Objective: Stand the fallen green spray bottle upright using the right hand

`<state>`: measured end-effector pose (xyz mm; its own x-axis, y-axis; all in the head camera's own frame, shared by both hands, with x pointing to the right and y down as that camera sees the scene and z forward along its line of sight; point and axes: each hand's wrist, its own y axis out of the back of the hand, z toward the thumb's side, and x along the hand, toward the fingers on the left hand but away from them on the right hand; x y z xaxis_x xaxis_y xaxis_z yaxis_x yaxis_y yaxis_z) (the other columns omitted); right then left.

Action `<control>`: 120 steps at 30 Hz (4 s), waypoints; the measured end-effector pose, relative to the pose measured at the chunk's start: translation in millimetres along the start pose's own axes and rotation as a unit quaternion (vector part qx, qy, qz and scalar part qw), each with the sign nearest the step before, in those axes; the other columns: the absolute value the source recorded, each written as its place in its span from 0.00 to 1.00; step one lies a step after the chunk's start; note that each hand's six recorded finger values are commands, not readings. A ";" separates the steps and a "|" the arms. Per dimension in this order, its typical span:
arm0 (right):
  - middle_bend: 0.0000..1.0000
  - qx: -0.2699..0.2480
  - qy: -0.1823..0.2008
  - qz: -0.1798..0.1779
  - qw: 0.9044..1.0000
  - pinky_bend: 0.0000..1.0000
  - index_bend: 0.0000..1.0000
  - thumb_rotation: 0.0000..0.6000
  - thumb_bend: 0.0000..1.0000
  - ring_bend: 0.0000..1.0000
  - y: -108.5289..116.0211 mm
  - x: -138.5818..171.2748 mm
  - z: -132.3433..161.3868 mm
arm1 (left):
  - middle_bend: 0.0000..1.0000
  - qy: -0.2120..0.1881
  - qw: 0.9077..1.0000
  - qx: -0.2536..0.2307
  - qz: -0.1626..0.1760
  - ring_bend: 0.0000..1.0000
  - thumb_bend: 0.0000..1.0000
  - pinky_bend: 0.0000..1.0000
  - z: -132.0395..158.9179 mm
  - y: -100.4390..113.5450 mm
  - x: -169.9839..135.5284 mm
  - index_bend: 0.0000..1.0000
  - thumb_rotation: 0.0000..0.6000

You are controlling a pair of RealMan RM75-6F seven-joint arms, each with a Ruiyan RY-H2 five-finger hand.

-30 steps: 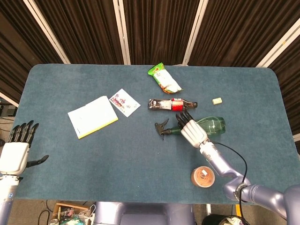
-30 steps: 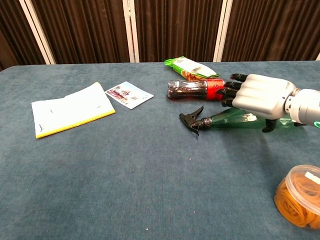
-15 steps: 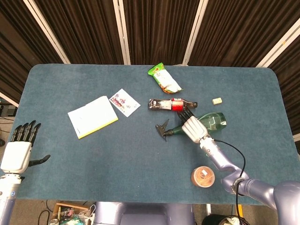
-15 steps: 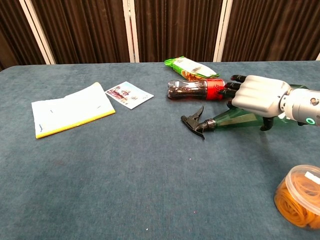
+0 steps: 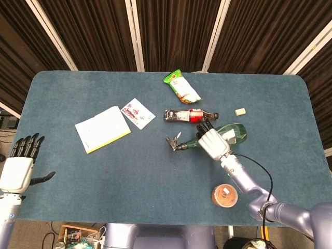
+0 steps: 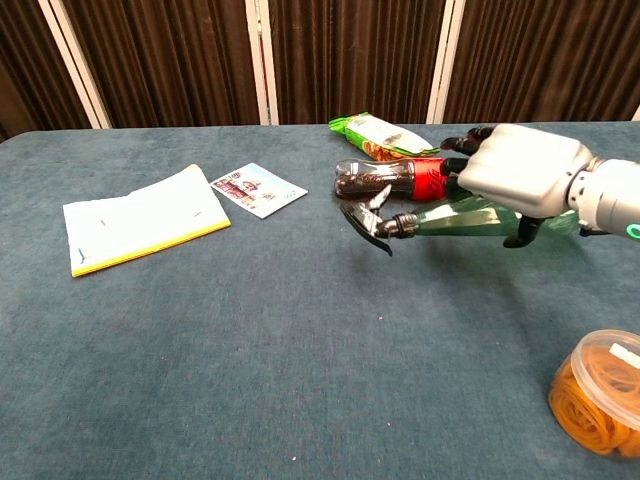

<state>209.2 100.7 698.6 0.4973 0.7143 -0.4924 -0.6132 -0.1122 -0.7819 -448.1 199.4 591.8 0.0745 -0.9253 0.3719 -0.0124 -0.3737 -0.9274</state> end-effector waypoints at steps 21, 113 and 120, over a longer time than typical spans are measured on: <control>0.20 -0.405 -0.083 -0.163 0.896 0.12 0.96 1.00 0.40 0.00 67.2 58.0 -66.3 | 0.00 -0.031 0.999 -0.020 0.022 0.00 0.07 0.06 6.0 14.0 -10.9 0.00 1.00; 0.00 -0.514 -0.086 -0.080 0.850 0.00 0.00 1.00 0.19 0.00 -13.1 57.8 -80.8 | 0.00 -0.041 0.999 -0.020 0.028 0.00 0.07 0.06 11.9 14.7 -17.9 0.00 1.00; 0.00 -0.494 -0.097 -0.061 0.862 0.00 0.00 1.00 0.17 0.00 -16.3 70.4 -90.2 | 0.00 -0.041 0.998 -0.022 0.031 0.00 0.07 0.06 11.9 16.4 -19.3 0.00 1.00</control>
<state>309.6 90.5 642.2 0.3503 0.8539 -0.3848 0.3071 -0.4928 -0.8141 -437.9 211.9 568.9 0.1542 -0.9389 0.3076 -0.0630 -0.3201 -0.9453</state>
